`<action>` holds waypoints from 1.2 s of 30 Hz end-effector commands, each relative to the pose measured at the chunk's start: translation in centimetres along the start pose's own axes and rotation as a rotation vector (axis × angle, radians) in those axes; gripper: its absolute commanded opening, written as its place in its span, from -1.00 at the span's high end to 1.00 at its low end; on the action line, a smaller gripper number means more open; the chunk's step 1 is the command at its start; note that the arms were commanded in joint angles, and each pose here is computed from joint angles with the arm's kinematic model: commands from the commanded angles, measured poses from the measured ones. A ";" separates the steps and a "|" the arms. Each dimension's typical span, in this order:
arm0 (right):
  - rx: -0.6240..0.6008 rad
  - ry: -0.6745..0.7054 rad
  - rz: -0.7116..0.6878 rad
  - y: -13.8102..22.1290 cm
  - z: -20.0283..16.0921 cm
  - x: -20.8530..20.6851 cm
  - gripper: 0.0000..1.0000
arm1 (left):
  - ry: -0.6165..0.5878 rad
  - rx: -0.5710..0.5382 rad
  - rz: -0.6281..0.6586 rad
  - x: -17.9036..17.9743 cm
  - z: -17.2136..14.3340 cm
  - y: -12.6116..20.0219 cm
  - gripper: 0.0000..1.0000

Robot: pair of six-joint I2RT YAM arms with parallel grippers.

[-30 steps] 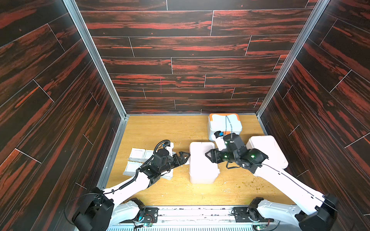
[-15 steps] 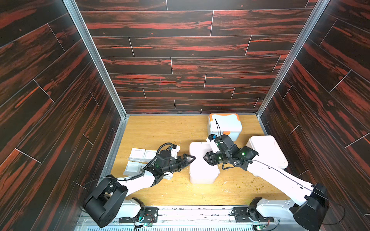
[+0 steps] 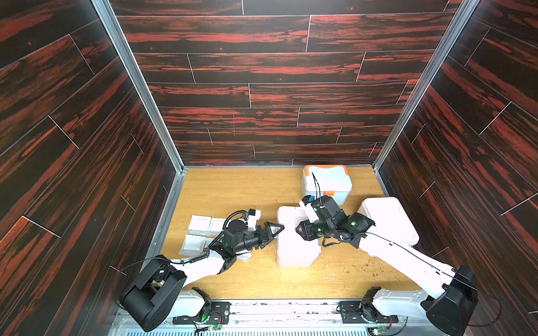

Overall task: Open first aid kits and take out gauze
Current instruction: Fasten the fastener of the first aid kit.

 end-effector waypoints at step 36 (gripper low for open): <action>-0.041 0.002 0.058 1.2 0.5 1.1 0.01 | -0.112 -0.051 0.204 -0.8 1.0 3.4 -1.00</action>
Point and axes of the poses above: each gripper's point midway between its finger pads, its own y axis back along the fingers, its own x axis along the line the jaws close on, z = x × y, the point moved 5 cm from there along y, back along the fingers, and after that the axes turned 9 degrees about -y, right-handed, at the moved point
